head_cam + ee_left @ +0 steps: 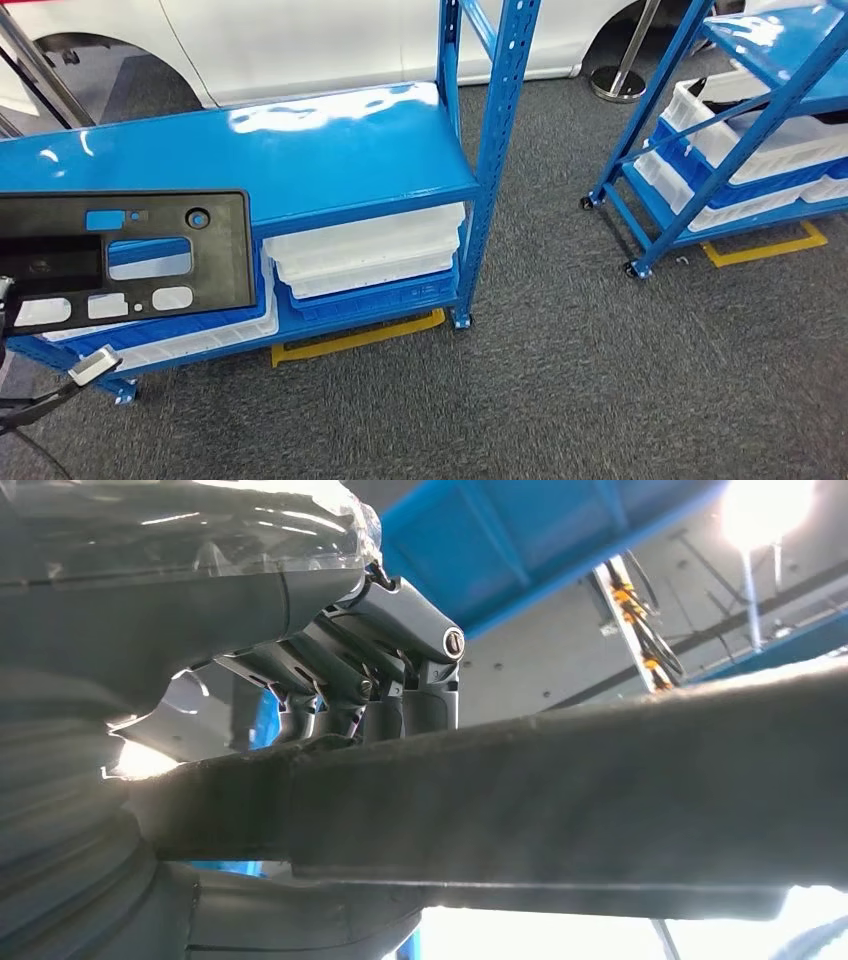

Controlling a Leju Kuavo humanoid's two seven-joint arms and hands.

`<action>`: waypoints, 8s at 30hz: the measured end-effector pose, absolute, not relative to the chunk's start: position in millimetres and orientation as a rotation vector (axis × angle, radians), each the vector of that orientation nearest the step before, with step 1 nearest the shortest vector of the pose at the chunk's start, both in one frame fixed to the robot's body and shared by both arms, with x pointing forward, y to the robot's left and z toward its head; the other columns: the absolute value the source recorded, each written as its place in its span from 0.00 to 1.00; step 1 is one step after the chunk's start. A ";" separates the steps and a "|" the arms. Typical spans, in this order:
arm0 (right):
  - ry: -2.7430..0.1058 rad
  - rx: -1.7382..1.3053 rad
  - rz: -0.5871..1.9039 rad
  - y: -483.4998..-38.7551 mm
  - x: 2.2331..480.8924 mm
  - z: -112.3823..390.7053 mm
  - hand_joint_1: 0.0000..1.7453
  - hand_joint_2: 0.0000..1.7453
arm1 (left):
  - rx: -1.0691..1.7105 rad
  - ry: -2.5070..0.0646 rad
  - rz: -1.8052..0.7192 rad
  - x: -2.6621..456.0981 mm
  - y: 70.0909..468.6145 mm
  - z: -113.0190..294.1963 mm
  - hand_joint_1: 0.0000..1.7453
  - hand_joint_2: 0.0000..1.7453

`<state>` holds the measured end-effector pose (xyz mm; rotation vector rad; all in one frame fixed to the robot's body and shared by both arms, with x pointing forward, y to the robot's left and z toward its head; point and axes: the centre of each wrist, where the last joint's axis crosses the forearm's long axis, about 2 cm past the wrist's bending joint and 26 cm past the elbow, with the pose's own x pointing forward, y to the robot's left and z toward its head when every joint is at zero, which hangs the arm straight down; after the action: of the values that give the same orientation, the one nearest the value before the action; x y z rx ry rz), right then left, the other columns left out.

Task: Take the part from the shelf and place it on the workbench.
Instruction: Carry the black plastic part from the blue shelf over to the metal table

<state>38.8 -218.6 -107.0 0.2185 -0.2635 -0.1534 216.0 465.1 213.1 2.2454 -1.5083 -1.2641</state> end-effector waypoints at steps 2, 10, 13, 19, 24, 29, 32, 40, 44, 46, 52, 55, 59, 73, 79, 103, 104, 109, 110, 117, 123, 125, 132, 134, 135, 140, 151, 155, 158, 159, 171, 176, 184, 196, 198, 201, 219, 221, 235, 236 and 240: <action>-0.266 0.224 -0.151 -217.7 38.4 -106.9 0.00 0.00 | 2.247 -1.510 -1.287 214.6 465.8 214.3 1.00 1.00; -0.266 0.228 -0.138 -216.3 36.4 -106.9 0.00 0.00 | 2.285 -1.464 -1.290 207.5 473.9 219.1 1.00 1.00; -0.274 0.231 -0.132 -216.2 36.1 -106.9 0.00 0.00 | 2.301 -1.461 -1.251 209.2 473.4 221.3 1.00 1.00; -0.283 0.236 -0.129 -216.0 36.8 -106.8 0.00 0.00 | 2.317 -1.434 -1.141 207.5 472.1 219.5 1.00 1.00; -0.283 0.236 -0.129 -216.5 36.0 -107.0 0.00 0.00 | 2.318 -1.419 -1.092 206.5 471.4 217.6 1.00 1.00; -0.284 0.234 -0.126 -218.4 35.5 -107.3 0.00 0.00 | 2.321 -1.420 -1.086 207.6 472.0 218.4 1.00 1.00; -0.284 0.237 -0.124 -217.2 36.0 -107.1 0.00 0.00 | 2.314 -1.420 -1.096 206.7 472.1 217.1 1.00 1.00; -0.280 0.246 -0.086 -213.8 34.6 -106.7 0.00 0.00 | 2.295 -1.350 -1.057 195.3 478.5 210.4 1.00 1.00; -0.281 0.252 -0.058 -210.8 35.5 -106.2 0.00 0.00 | 2.298 -1.331 -1.077 181.9 481.1 207.5 1.00 1.00; -0.282 0.253 -0.054 -210.5 36.1 -106.1 0.00 0.00 | 2.293 -1.325 -1.092 177.5 481.7 206.1 1.00 1.00; -0.282 0.253 -0.052 -210.8 36.4 -106.1 0.00 0.00 | 2.292 -1.323 -1.105 173.4 481.7 206.4 1.00 1.00; -0.281 0.253 -0.047 -210.8 36.2 -106.1 0.00 0.00 | 2.287 -1.318 -1.109 170.3 481.8 204.9 1.00 1.00; -0.281 0.255 -0.019 -210.4 36.6 -106.0 0.00 0.00 | 2.284 -1.302 -1.090 161.9 485.4 205.3 1.00 1.00; -0.284 0.271 0.096 -204.7 37.3 -105.0 0.00 0.00 | 2.295 -1.256 -1.067 124.6 511.8 222.6 1.00 1.00; -0.293 0.255 0.069 -205.7 37.6 -105.2 0.00 0.00 | 2.323 -1.268 -1.059 132.7 507.9 225.8 1.00 1.00; -0.307 0.246 0.029 -209.8 39.6 -105.6 0.00 0.00 | 2.250 -1.484 -0.969 212.6 450.3 223.0 1.00 1.00; -0.306 0.246 0.027 -209.9 39.7 -105.6 0.00 0.00 | 2.252 -1.488 -0.968 214.5 450.2 224.1 1.00 1.00; -0.299 0.245 0.018 -210.2 40.9 -105.5 0.00 0.00 | 2.244 -1.491 -0.985 219.8 450.7 224.7 1.00 1.00; -0.298 0.245 0.015 -210.3 41.0 -105.6 0.00 0.00 | 2.244 -1.492 -0.985 221.1 450.8 225.3 1.00 1.00; -0.294 0.244 0.010 -211.0 38.9 -105.9 0.00 0.00 | 2.229 -1.501 -0.975 227.2 448.3 224.3 1.00 1.00; -0.305 0.247 0.030 -211.7 39.6 -105.9 0.00 0.00 | 2.230 -1.508 -0.965 231.2 449.1 226.1 1.00 1.00; -0.315 0.254 0.056 -211.0 38.8 -105.9 0.00 0.00 | 2.231 -1.505 -0.955 233.4 452.6 226.8 1.00 1.00; -0.311 0.259 0.086 -210.2 33.1 -106.3 0.00 0.00 | 2.215 -1.508 -0.934 242.2 460.4 223.3 1.00 1.00; -0.310 0.259 0.090 -210.2 33.3 -106.3 0.00 0.00 | 2.224 -1.522 -0.920 242.9 461.9 224.1 1.00 1.00; -0.309 0.259 0.092 -210.4 33.2 -106.3 0.00 0.00 | 2.230 -1.528 -0.912 243.3 462.3 224.7 1.00 1.00; -0.308 0.257 0.099 -211.3 33.8 -106.4 0.00 0.00 | 2.231 -1.537 -0.902 243.3 463.1 224.0 1.00 1.00; -0.307 0.253 0.112 -214.1 33.7 -106.9 0.00 0.00 | 2.209 -1.543 -0.858 248.8 465.7 225.0 1.00 1.00; -0.310 0.253 0.117 -214.1 35.8 -106.7 0.00 0.00 | 2.207 -1.538 -0.858 249.5 467.4 225.2 1.00 1.00; -0.308 0.255 0.122 -213.6 34.3 -106.7 0.00 0.00 | 2.206 -1.534 -0.848 252.4 469.0 228.6 1.00 1.00; -0.307 0.255 0.124 -213.7 33.8 -106.8 0.00 0.00 | 2.201 -1.530 -0.847 253.1 469.4 228.4 1.00 1.00; -0.303 0.252 0.126 -214.9 35.6 -106.8 0.00 0.00 | 2.167 -1.512 -0.802 259.1 476.1 226.4 1.00 1.00; -0.303 0.253 0.124 -214.9 35.1 -106.8 0.00 0.00 | 2.156 -1.516 -0.788 263.7 475.4 226.7 1.00 1.00; -0.305 0.248 0.122 -217.5 36.9 -107.0 0.00 0.00 | 2.131 -1.515 -0.795 268.4 472.9 222.2 1.00 1.00; -0.303 0.255 0.120 -216.6 36.0 -107.0 0.00 0.00 | 2.108 -1.525 -0.785 279.5 470.2 223.3 1.00 1.00; -0.304 0.253 0.120 -217.0 36.5 -107.0 0.00 0.00 | 2.101 -1.527 -0.783 280.8 469.1 222.5 1.00 1.00; -0.306 0.252 0.119 -216.9 37.7 -106.9 0.00 0.00 | 2.094 -1.531 -0.782 282.5 468.0 222.2 1.00 1.00; -0.321 0.260 0.070 -215.7 35.3 -106.9 0.00 0.00 | 2.078 -1.537 -0.786 283.0 464.8 218.9 1.00 1.00; -0.319 0.262 0.066 -215.5 34.4 -107.0 0.00 0.00 | 2.076 -1.536 -0.790 282.7 464.5 218.1 1.00 1.00; -0.314 0.261 0.062 -216.6 34.6 -107.1 0.00 0.00 | 2.072 -1.519 -0.826 284.6 458.9 215.6 1.00 1.00; -0.314 0.261 0.062 -216.7 34.5 -107.1 0.00 0.00 | 2.072 -1.519 -0.826 284.6 458.7 215.6 1.00 1.00; -0.314 0.263 0.062 -216.6 34.5 -107.1 0.00 0.00 | 2.069 -1.520 -0.829 284.9 458.0 215.3 1.00 1.00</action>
<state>34.5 -216.6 -107.1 0.2630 -0.3137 0.0623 284.9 458.0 215.3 2.0694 -1.5203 -0.8287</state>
